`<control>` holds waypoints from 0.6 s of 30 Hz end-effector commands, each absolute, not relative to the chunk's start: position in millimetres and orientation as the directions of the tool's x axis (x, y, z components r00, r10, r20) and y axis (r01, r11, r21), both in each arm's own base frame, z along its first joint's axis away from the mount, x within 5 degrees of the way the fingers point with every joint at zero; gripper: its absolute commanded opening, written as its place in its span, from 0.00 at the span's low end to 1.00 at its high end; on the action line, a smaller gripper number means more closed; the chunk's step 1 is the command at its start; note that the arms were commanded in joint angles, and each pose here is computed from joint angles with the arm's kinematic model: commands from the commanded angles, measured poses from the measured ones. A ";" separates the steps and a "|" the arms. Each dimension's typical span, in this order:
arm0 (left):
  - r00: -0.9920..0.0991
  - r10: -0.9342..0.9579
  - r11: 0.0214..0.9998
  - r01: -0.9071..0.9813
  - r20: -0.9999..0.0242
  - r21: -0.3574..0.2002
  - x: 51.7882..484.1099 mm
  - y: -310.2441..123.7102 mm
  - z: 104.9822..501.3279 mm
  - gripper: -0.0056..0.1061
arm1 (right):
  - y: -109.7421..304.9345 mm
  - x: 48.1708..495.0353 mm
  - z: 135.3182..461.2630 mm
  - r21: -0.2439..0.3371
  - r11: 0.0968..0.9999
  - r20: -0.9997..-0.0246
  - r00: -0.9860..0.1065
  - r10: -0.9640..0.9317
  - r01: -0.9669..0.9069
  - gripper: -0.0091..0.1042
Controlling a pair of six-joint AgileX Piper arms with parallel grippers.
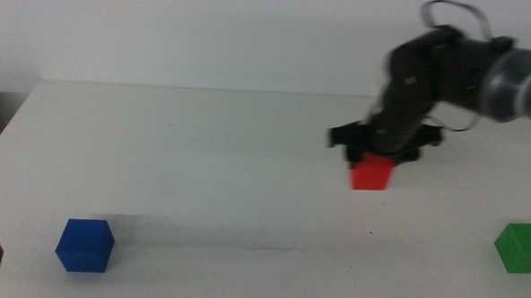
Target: Stack red cubes first, then green, then blue cubes in a specific spot.
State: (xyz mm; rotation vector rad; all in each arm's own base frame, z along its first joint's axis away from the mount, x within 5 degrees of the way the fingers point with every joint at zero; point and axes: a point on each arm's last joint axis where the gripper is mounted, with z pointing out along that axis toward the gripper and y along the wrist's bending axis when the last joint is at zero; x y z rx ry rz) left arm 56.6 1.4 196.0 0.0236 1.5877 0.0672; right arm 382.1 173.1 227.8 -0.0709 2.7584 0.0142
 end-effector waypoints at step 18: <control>0.093 0.044 0.998 -0.036 -0.995 0.041 54.6 1.8 206.0 0.87 | 297.8 341.1 231.4 0.152 0.986 -0.372 -0.928 -0.002 -0.063 0.07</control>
